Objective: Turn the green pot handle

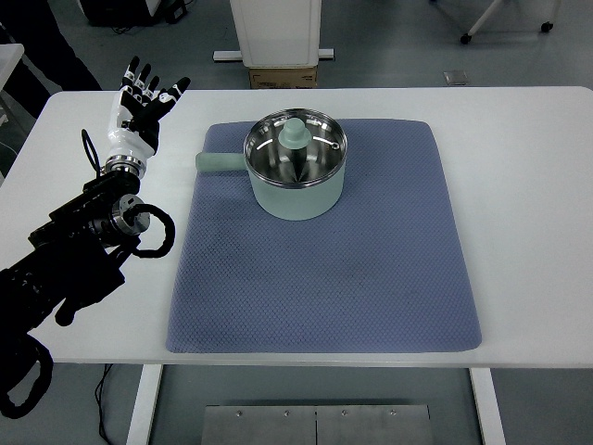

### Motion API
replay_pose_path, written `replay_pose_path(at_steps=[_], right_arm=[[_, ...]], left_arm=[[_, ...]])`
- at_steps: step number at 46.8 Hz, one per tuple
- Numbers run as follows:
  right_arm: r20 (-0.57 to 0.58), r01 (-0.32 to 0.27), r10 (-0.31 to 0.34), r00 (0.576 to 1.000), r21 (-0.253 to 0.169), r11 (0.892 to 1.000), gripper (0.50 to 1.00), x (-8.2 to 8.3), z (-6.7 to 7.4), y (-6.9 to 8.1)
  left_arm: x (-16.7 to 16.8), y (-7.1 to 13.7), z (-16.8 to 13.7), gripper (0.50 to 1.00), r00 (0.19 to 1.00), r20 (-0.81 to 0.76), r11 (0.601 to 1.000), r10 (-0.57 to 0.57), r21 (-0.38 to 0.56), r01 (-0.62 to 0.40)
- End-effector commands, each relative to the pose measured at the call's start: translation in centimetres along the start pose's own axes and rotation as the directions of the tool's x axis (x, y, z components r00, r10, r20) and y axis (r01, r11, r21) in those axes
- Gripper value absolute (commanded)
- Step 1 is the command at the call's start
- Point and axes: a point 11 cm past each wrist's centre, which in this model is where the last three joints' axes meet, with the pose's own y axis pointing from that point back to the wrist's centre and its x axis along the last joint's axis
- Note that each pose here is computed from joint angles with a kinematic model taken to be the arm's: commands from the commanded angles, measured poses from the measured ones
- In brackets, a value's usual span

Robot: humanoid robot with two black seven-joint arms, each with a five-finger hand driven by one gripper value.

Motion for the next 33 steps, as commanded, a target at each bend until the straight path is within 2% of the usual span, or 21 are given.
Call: replay_pose_path(at_steps=[1,20,33], right_arm=[[0.000,0.001,-0.001,1.000,0.001,1.000,1.000,0.0,0.0,0.0],[0.000,-0.001,0.001,1.000,-0.001,1.000,1.000,0.0,0.0,0.0],[0.000,-0.001,0.001,1.000,-0.001,1.000,1.000,0.0,0.0,0.0]], left_arm=[[0.0,0.2,-0.3,1.000,1.000,-0.015,1.000,-0.025,0.006,0.026],[0.0,0.4,-0.6,1.000,0.998,-0.018,0.999,-0.052,0.012,0.052],[0.1,1.3,-2.4,1.000,0.998,-0.041,0.998,-0.040,0.044,0.042]])
